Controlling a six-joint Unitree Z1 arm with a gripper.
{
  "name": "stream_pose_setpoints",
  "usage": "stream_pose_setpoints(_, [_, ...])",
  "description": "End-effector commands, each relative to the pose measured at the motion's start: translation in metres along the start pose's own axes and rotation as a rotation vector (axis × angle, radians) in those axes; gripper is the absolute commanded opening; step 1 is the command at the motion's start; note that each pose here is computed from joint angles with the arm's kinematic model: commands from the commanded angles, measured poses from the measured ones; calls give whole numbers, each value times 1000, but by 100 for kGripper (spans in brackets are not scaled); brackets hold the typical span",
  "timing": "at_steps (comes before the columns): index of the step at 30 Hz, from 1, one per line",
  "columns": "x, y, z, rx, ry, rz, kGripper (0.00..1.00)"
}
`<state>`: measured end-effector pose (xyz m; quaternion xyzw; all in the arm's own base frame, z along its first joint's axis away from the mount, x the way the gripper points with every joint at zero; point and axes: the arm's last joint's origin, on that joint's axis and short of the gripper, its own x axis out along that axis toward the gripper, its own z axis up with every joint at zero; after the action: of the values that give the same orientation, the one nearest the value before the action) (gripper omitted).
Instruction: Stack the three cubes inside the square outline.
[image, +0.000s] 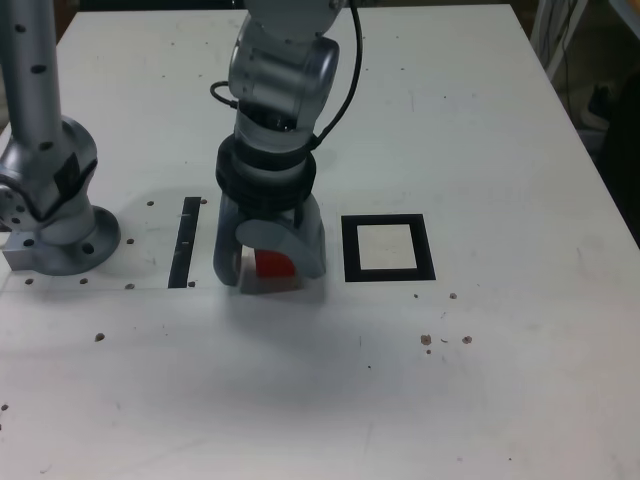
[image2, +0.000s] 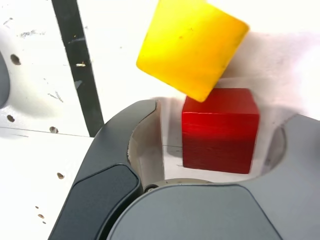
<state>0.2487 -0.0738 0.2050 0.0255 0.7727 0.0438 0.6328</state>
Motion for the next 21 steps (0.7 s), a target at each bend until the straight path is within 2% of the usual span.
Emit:
stream_pose_setpoints(1, [1, 0, 2, -1, 7, 8, 66])
stream_pose_setpoints(7, [4, 1, 4, -4, 27, 21, 55])
stream_pose_setpoints(11, [6, 2, 7, -3, 30, 23, 51])
stream_pose_setpoints(21, [-1, 2, 10, 7, -4, 15, 35])
